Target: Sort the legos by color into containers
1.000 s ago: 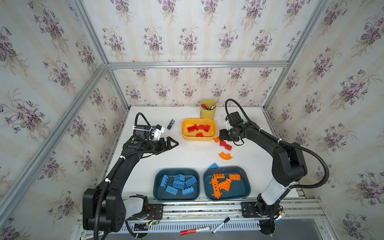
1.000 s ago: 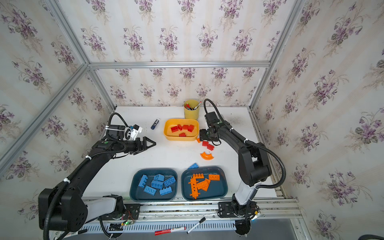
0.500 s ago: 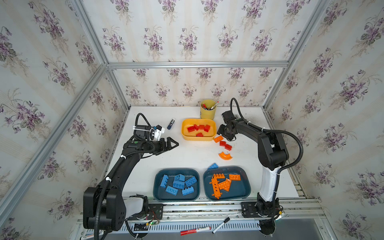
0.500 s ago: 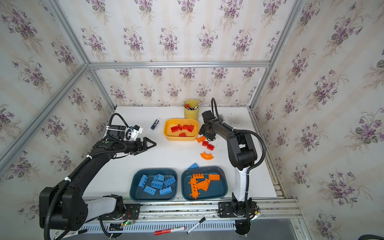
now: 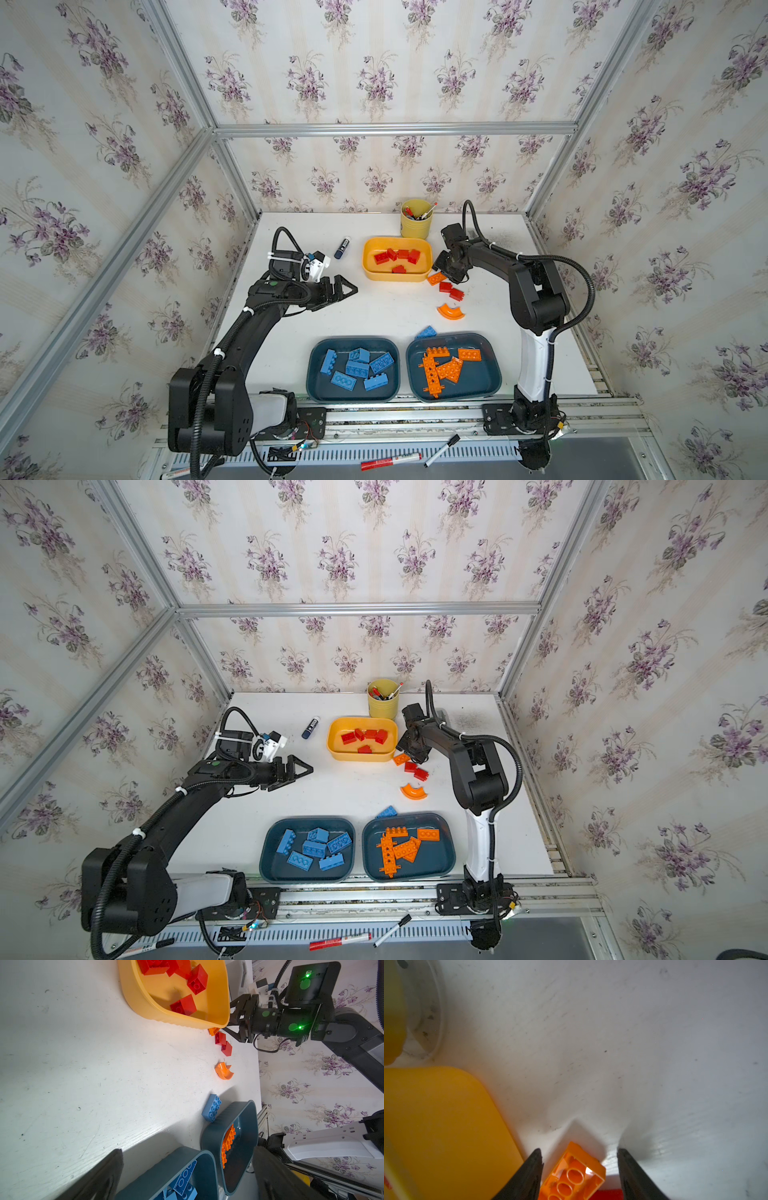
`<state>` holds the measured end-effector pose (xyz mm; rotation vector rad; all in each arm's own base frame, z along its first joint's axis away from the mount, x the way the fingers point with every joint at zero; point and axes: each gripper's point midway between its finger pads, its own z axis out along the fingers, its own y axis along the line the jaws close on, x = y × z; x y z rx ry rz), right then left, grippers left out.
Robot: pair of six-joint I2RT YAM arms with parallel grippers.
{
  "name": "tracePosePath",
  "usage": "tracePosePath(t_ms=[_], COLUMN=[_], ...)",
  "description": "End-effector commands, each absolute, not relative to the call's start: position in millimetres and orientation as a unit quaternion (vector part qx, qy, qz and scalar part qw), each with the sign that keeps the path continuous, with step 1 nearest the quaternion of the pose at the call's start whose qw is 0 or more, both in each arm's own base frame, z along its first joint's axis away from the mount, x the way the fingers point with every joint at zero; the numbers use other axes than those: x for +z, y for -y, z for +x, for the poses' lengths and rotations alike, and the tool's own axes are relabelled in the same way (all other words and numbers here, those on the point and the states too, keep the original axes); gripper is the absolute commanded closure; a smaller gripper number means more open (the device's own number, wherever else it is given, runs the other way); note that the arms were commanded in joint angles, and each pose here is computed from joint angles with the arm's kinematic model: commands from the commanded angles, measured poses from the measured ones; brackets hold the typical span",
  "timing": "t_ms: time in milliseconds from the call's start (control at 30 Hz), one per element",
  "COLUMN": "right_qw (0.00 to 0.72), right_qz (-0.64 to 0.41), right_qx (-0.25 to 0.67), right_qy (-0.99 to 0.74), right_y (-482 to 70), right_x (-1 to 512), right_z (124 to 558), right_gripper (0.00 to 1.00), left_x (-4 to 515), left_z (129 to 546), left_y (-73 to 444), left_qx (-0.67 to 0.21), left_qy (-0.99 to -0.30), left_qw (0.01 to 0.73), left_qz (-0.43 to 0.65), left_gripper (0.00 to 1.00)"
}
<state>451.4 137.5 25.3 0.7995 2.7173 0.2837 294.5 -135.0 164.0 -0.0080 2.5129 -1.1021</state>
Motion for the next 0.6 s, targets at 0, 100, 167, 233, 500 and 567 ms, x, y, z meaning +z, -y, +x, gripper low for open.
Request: tracePosePath(t_ms=[0,100,167,233,500,567], right_qw=[0.142,0.141,0.145,0.144,0.154,0.161], right_qz=[0.266,0.261,0.256,0.251,0.234,0.203], right_qx=[0.090,0.079,0.070,0.065,0.065,0.080], right_qy=[-0.949,-0.952,-0.953,-0.955,-0.958,-0.962], right_y=[-138,-134,-131,-129,-126,-138], right_x=[25,24,25,25,38,43], right_z=[445,438,434,429,413,412], right_gripper=[0.41,0.44,0.46,0.48,0.51,0.51], left_x=[168,167,167,168,168,168], left_z=[294,295,295,296,297,296], left_y=[137,137,137,138,139,139], left_qx=[-0.400,-0.400,-0.401,-0.402,-0.404,-0.404], left_qy=[-0.894,-0.894,-0.894,-0.893,-0.892,-0.893], left_qw=[0.204,0.203,0.202,0.202,0.201,0.200], left_qz=[0.010,0.010,0.010,0.011,0.012,0.012], left_gripper=[0.01,0.01,0.01,0.01,0.01,0.01])
